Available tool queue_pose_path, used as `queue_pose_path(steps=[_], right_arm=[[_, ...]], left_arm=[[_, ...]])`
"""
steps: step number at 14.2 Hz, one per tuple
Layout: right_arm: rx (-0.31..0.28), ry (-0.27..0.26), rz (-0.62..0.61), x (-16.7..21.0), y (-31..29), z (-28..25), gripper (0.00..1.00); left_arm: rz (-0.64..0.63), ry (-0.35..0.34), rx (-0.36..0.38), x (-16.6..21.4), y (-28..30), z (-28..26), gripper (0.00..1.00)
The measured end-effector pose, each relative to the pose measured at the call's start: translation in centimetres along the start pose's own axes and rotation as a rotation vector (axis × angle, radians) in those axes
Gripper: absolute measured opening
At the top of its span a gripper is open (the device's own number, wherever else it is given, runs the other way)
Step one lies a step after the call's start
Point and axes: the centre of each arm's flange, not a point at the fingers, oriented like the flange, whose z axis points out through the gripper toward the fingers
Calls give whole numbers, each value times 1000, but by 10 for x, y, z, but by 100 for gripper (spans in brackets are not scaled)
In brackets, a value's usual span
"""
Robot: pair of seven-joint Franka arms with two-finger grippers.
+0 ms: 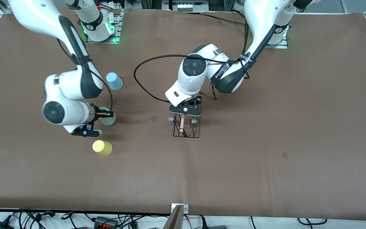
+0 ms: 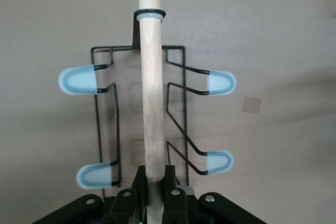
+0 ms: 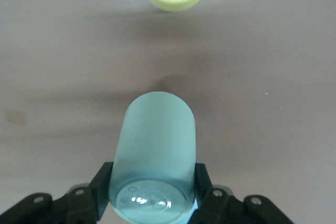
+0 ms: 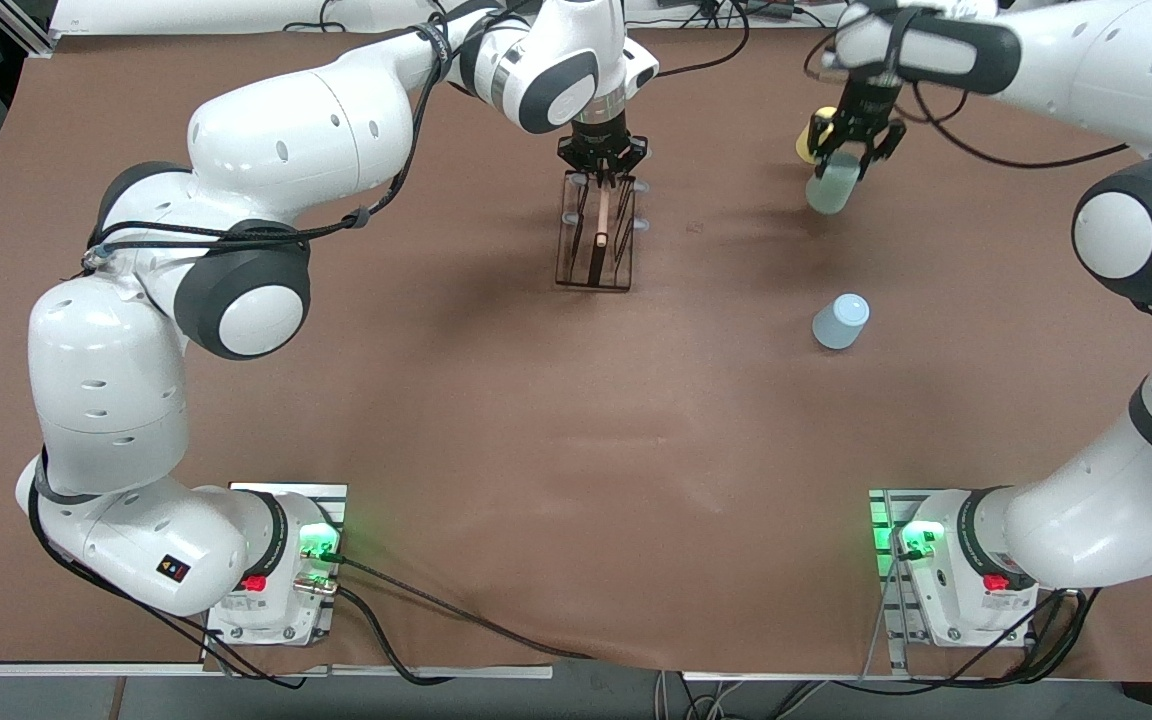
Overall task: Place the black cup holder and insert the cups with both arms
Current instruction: 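Carry the rack to mid-table with the left gripper while the right lifts the cup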
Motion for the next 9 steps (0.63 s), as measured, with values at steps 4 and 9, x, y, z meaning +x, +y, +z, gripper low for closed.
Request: queue_pose_path(steps=[4, 9], right_arm=[[10, 25, -3, -2, 0, -42, 67], [116, 8, 47, -3, -19, -47, 67]], left_arm=[[-19, 15, 0, 9, -6, -3, 27], [-159, 137, -17, 65, -91, -108, 71]])
